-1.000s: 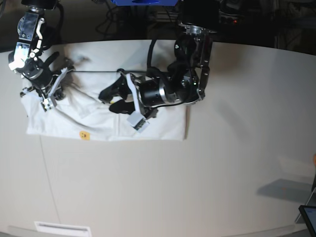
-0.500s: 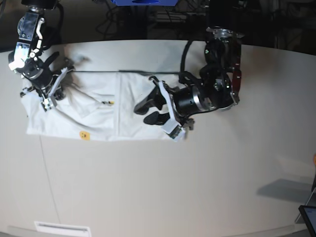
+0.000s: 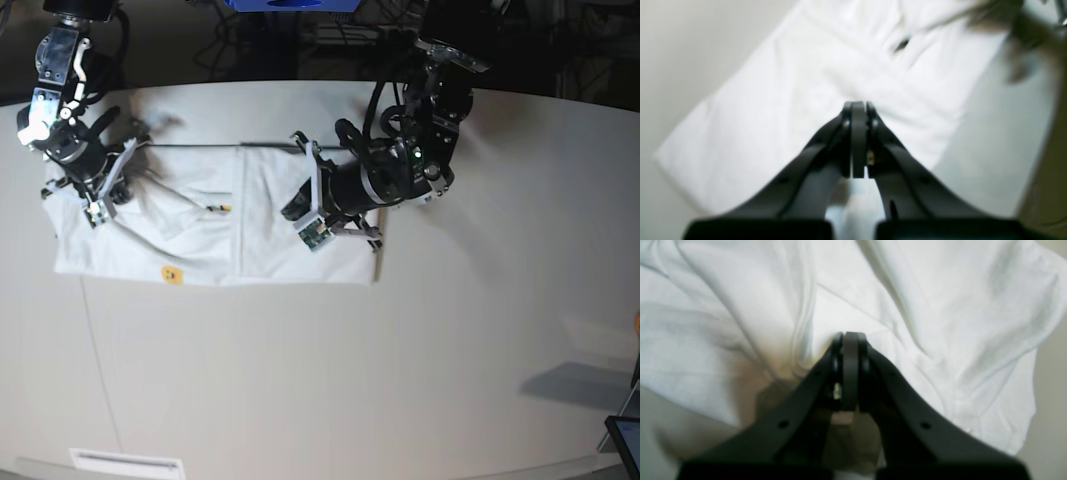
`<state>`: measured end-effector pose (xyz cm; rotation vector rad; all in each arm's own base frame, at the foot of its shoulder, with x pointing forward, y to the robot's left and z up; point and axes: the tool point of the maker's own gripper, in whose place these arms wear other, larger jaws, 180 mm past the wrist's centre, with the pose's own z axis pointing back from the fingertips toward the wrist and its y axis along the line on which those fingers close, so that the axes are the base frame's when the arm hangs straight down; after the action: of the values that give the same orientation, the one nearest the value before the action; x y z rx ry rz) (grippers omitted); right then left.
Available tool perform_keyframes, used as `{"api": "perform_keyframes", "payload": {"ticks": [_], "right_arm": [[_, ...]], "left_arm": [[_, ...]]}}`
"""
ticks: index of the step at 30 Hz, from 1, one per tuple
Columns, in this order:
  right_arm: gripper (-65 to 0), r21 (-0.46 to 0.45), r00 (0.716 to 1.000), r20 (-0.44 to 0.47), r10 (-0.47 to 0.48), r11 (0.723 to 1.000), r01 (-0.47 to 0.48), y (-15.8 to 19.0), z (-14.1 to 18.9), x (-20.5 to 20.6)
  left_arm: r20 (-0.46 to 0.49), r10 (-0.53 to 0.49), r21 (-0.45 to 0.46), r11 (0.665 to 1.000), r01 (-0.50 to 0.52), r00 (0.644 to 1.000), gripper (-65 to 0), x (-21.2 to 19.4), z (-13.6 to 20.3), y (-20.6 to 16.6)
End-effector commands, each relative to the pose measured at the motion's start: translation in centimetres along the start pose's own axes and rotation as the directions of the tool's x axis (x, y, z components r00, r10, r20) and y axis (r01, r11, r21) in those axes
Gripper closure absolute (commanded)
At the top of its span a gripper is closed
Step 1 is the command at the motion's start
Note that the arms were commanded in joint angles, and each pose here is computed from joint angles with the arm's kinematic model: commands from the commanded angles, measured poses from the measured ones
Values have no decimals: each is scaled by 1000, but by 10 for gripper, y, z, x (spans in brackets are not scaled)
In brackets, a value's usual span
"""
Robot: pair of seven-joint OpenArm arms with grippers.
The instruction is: Fold the T-shirt properly
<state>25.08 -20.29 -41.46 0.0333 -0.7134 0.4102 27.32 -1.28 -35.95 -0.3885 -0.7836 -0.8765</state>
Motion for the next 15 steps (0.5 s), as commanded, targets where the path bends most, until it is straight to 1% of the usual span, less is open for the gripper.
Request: {"api": "perform_keyframes", "payload": {"ticks": [1,4,7,11,13,15], "right_arm": [[-9,-3,998,-52,23,1000,-23,-1,1,-10],[-9,-3,998,-52,23,1000,-23,-1,1,-10],[-9,-3,998,-52,23,1000,-23,-1,1,-10],[-9,-2,998,-54,23,1000,-23,0,1,-11],[-9,-5,998,-54,21,1000,-21,-1,2,-11],[-9,-6,998,-55,23,1000,-24,-2,2,-11]], "left_arm": [[21,-25,30,999,24,999,0,8,2,6],[-71,-69,96,992,75,995,0,-10,-3,13],[-151,-79,119,988,98,985,0,-30,-10,14],[-155,-61,93,993,76,986,0,-47,-23,8],[-193,-36,69,996,50,981,0,-66,-29,1],[-205,-24,58,998,37,978,0,-72,-31,-2]]}}
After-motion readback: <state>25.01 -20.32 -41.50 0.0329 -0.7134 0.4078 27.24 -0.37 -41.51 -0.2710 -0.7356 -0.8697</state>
